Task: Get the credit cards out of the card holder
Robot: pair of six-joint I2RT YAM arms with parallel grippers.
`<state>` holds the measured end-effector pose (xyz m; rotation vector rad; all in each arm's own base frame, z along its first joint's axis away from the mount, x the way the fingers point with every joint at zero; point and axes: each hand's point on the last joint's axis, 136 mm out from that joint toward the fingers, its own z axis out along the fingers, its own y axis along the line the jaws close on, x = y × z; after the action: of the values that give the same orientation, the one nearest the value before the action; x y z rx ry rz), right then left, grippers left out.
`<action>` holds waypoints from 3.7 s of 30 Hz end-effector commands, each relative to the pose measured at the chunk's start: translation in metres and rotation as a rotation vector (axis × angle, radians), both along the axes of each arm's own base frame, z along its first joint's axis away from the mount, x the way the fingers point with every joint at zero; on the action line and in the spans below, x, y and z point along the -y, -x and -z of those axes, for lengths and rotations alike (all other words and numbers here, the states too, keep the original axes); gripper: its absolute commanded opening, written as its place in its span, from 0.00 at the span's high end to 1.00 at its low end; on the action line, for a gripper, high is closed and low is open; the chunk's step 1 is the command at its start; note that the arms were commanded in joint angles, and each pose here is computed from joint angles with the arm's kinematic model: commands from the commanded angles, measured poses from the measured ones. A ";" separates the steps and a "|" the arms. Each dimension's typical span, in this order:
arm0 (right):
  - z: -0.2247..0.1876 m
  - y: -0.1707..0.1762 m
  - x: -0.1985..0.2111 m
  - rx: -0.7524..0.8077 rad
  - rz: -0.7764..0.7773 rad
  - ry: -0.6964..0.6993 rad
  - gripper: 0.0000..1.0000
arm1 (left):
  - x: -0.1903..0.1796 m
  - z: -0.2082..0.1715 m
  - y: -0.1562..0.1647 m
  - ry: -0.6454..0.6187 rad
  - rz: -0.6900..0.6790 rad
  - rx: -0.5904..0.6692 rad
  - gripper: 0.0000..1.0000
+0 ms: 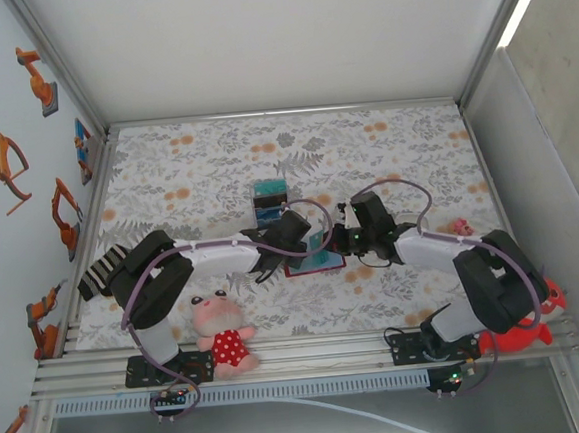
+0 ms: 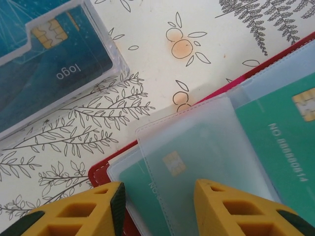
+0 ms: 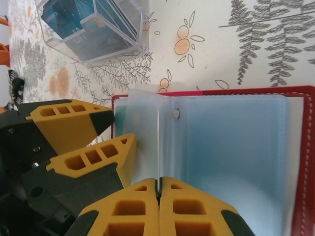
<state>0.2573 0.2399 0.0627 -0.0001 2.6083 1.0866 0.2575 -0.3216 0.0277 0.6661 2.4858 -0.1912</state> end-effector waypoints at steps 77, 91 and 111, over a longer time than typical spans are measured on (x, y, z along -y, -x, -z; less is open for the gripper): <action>-0.196 0.028 -0.021 0.757 -0.562 0.076 0.64 | -0.022 -0.222 0.049 0.578 0.602 0.282 1.00; -0.243 0.035 -0.032 0.906 -0.341 -0.332 0.48 | -0.059 -0.273 0.065 0.862 0.397 0.437 1.00; -0.263 0.053 -0.072 0.832 -0.566 -0.610 0.60 | -0.047 -0.292 0.068 1.020 0.431 0.419 1.00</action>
<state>0.2140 0.3070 0.3027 -0.8166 1.5888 1.5402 0.1924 -0.2732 0.3047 0.6610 1.5692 -1.1831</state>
